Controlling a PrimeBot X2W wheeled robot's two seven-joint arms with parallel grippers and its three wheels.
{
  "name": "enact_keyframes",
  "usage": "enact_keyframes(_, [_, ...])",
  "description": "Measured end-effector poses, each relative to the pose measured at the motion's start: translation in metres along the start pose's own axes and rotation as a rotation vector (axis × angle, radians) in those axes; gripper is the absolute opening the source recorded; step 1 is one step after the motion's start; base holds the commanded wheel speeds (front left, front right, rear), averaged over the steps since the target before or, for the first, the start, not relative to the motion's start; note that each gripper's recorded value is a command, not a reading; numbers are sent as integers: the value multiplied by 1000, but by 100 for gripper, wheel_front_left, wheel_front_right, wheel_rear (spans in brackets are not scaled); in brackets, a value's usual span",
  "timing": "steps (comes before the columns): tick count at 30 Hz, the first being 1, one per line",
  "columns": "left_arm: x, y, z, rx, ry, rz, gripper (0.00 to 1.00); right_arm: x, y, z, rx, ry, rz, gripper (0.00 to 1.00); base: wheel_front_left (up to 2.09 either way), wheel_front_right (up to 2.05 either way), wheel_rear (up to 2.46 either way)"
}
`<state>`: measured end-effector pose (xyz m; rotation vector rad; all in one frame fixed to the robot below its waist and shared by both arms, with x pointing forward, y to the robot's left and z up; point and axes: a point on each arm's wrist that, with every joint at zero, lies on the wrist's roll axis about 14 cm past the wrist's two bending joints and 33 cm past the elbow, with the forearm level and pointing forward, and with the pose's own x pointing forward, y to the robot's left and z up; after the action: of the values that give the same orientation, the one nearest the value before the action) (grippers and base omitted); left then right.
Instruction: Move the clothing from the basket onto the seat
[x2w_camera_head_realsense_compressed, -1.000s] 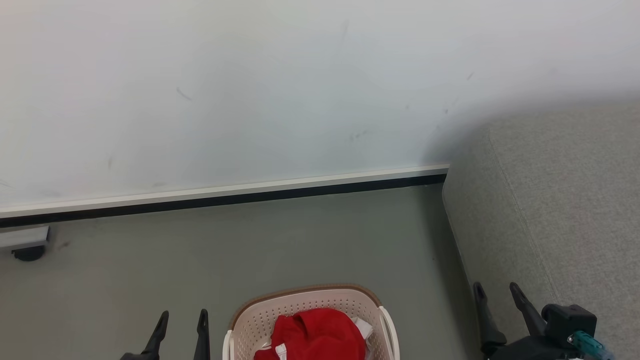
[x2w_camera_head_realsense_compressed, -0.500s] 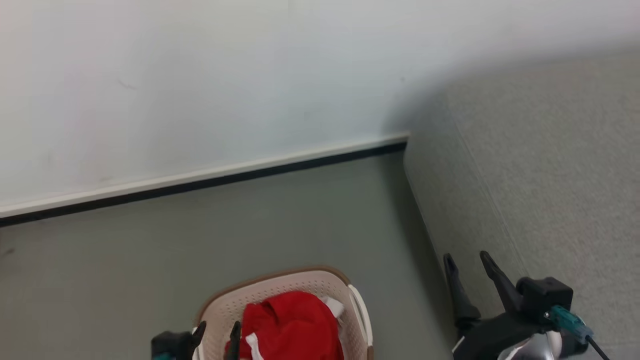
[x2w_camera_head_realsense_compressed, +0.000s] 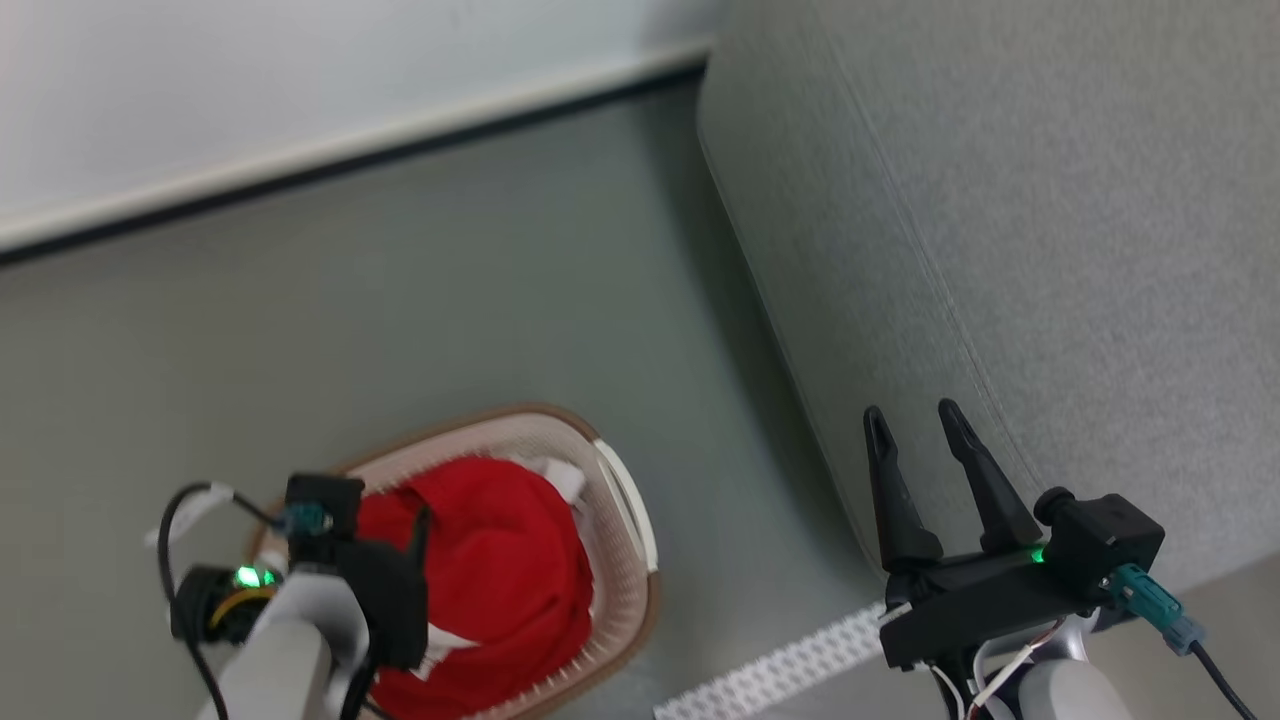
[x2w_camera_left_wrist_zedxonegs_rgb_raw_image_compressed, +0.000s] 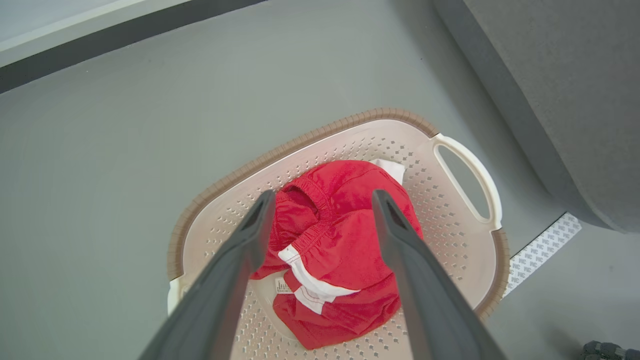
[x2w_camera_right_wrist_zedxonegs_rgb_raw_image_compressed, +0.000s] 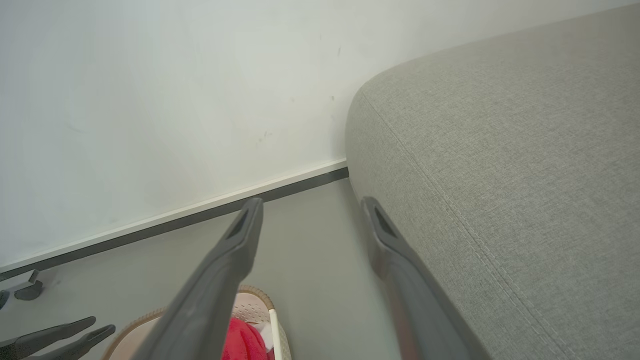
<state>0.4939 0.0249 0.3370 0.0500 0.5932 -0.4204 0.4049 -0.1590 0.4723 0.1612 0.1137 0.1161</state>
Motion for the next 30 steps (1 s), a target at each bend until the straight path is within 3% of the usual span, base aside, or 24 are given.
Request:
enact_keyframes(14, [102, -35, -89, -22, 231, -132, 100, 15, -32, -86, 61, 167, -89, 100, 0, 0, 0])
enact_keyframes(21, [121, -53, -144, 86, 375, -196, 100, 12, -41, -122, 71, 257, -119, 100, 0, 0, 0])
enact_keyframes(28, [128, -63, -162, 145, 418, -212, 100, 7, -47, -132, 77, 287, -144, 100, 0, 0, 0])
enact_keyframes(29, [129, -64, -162, 154, 420, -209, 43, 6, -48, -133, 76, 288, -148, 100, 0, 0, 0])
enact_keyframes(30, [129, -64, -161, 169, 413, -208, 0, 5, -49, -133, 76, 289, -151, 100, 0, 0, 0])
